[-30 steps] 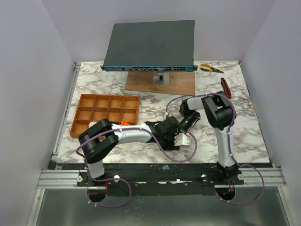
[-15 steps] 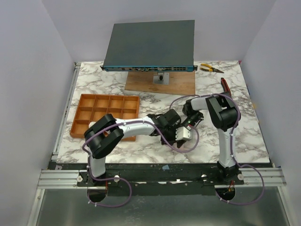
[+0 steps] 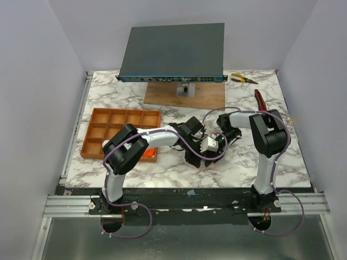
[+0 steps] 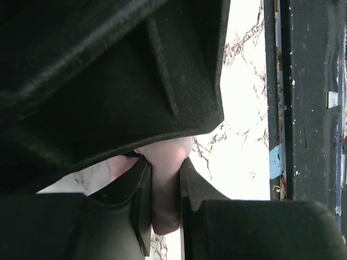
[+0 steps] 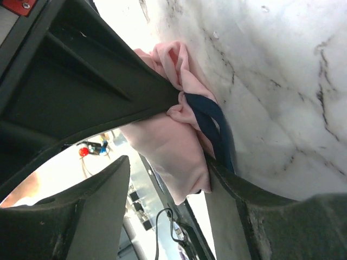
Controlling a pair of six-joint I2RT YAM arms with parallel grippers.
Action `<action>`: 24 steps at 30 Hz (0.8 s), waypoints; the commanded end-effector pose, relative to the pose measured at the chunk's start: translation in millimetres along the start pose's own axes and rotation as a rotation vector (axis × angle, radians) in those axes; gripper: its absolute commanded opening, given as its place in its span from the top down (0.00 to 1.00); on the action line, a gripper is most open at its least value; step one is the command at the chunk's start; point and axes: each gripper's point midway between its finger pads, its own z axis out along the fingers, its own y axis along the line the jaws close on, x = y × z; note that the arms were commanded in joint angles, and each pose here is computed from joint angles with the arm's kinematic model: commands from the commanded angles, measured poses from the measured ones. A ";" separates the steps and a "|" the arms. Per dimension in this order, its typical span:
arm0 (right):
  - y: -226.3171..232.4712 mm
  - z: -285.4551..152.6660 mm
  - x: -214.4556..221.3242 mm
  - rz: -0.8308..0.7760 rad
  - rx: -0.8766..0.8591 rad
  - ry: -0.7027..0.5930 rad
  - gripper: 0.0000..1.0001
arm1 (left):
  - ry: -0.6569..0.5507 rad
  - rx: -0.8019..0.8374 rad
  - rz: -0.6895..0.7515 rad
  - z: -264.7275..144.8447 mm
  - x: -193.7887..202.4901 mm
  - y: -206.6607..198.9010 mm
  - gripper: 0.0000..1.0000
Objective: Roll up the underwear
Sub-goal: Roll the underwear to the center of the board.
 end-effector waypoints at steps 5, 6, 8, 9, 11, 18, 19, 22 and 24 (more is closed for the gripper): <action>-82.2 -28.9 -22.9 -0.221 0.406 -0.059 0.37 | 0.117 0.091 -0.153 16.2 45.2 -10.0 1.00; -83.7 -31.8 -22.4 -0.221 0.422 -0.064 0.37 | 0.121 0.093 -0.160 16.3 46.5 -9.1 1.00; -84.9 -39.4 -22.5 -0.224 0.442 -0.084 0.36 | 0.127 0.088 -0.165 16.3 48.2 -6.4 1.00; -85.2 -43.8 -22.8 -0.223 0.451 -0.098 0.36 | 0.130 0.088 -0.170 16.5 49.2 -6.1 1.00; -86.2 -53.7 -23.3 -0.226 0.471 -0.122 0.35 | 0.137 0.085 -0.179 17.2 50.8 -3.6 1.00; -90.7 -76.9 -21.1 -0.255 0.542 -0.190 0.31 | 0.162 0.085 -0.201 19.7 54.9 0.1 1.00; -90.8 -80.0 -22.0 -0.259 0.552 -0.203 0.30 | 0.166 0.084 -0.203 20.1 55.9 0.6 1.00; -89.7 -87.6 -24.4 -0.265 0.564 -0.233 0.28 | 0.177 0.078 -0.210 21.5 57.6 3.1 1.00; -87.7 -93.9 -26.5 -0.271 0.565 -0.260 0.27 | 0.184 0.084 -0.217 22.2 58.4 3.1 1.00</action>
